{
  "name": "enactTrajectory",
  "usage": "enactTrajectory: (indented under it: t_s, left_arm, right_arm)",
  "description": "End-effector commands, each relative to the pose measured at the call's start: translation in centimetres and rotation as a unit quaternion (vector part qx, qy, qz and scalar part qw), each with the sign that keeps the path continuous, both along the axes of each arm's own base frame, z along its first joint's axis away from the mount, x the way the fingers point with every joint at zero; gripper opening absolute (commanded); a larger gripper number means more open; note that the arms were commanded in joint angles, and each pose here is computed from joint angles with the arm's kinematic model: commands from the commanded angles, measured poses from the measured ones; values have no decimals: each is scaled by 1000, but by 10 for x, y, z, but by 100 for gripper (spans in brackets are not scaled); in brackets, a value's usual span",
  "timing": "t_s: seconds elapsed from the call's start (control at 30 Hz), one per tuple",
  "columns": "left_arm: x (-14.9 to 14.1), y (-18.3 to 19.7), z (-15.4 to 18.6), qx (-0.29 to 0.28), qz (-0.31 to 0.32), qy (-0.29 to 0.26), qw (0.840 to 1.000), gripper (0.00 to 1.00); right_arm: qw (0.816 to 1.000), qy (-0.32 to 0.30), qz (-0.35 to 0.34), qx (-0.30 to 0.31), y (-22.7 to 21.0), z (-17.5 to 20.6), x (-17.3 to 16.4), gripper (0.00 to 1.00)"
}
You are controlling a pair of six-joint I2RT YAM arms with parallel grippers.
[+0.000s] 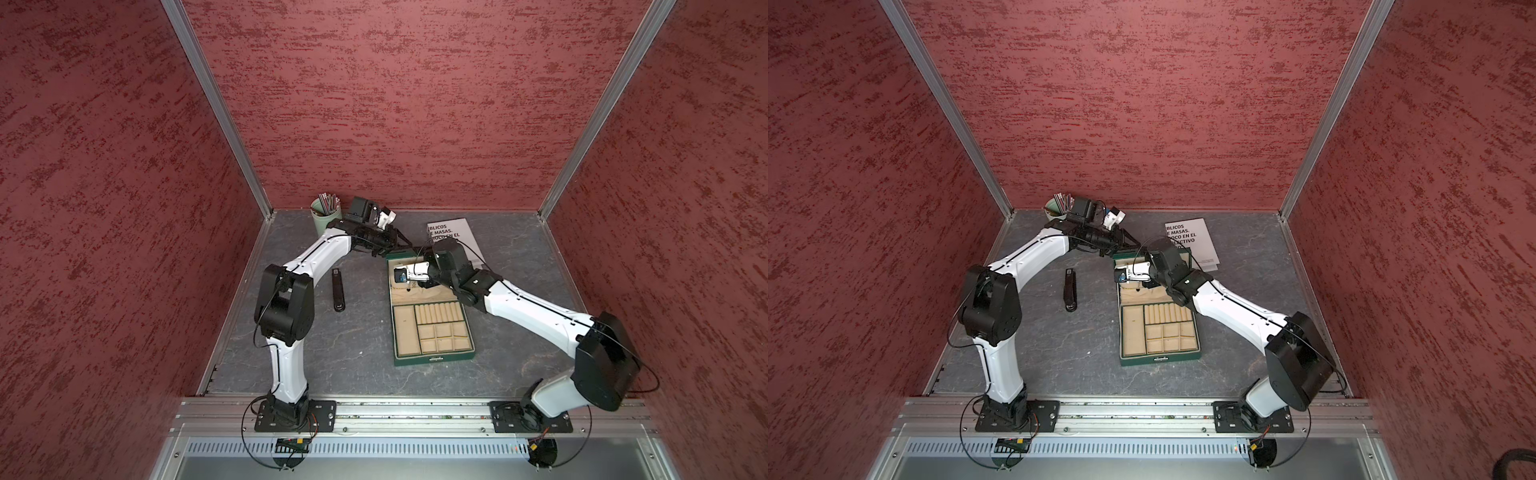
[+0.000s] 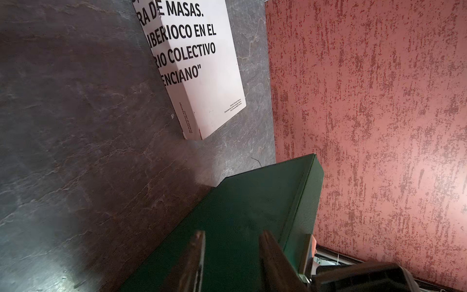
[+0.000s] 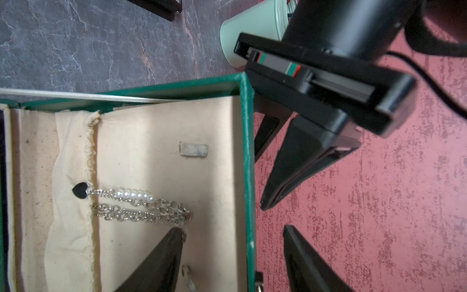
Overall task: Put jewelry chain into jewelry box
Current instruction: Close the fastener on the jewelry box.
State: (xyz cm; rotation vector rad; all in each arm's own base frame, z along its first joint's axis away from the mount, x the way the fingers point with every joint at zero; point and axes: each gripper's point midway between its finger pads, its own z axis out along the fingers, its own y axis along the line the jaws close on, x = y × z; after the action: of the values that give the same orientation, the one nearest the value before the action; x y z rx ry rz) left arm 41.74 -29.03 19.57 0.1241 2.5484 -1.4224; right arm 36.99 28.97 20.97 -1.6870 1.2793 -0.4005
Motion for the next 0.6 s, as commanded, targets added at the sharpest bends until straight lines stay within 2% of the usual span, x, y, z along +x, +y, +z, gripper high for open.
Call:
enactTrajectory:
  t_s: [0.0, 0.43, 0.57]
  left_arm:
    - [-11, -6, 12, -8, -20, -15, 1000, 38]
    - [-12, -7, 11, -8, -23, -15, 1000, 36]
    - [-12, -7, 10, -8, -23, -15, 1000, 36]
  right_arm:
    - [1000, -7, -11, -2, -1, 2, 7, 64]
    - [1000, -13, -13, 0, -1, 4, 10, 60]
    - [1000, -9, -10, 0, -1, 4, 7, 54]
